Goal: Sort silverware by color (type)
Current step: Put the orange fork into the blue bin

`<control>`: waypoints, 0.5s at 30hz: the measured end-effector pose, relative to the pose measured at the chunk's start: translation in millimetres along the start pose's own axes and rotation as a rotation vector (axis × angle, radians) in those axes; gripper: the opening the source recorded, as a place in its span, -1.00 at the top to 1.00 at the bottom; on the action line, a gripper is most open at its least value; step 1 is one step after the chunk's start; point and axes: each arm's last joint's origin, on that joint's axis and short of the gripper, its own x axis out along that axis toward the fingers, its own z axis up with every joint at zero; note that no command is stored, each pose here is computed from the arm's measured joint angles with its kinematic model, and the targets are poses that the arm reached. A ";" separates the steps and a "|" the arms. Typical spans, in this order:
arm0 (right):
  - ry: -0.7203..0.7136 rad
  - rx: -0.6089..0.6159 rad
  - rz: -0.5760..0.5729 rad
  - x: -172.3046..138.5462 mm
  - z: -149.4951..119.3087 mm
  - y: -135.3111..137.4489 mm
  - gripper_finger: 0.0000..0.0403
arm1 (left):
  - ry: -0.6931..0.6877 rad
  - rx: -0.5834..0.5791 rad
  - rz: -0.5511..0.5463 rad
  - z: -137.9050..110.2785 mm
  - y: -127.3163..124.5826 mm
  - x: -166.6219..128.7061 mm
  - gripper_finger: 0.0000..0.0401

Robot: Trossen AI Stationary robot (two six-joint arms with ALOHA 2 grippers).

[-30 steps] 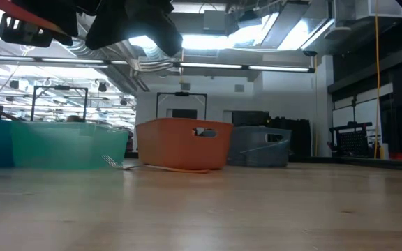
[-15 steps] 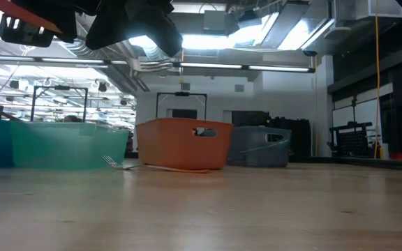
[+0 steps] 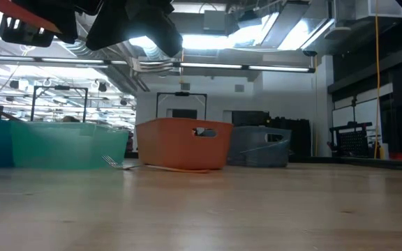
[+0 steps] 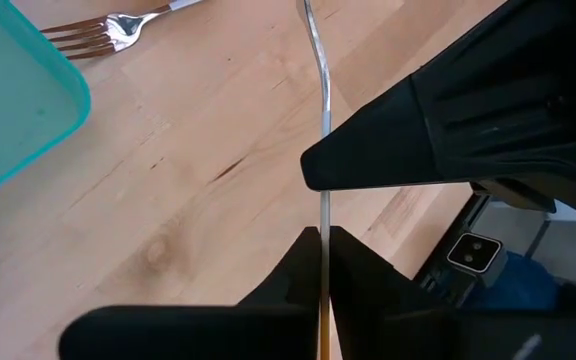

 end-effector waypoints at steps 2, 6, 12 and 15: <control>0.000 0.000 0.000 0.1 0.0 0.1 0.96 | 0.000 0.000 0.000 0.0 0.0 0.0 0.98; -0.001 0.000 0.000 0.1 0.1 0.0 0.85 | -0.001 0.000 0.001 0.0 0.0 0.0 0.98; -0.023 0.000 0.022 0.1 0.7 0.6 0.59 | -0.015 0.004 0.006 0.4 0.4 0.0 0.99; -0.017 0.005 0.020 0.0 0.5 0.8 0.51 | -0.019 0.005 0.010 0.5 0.7 0.0 0.99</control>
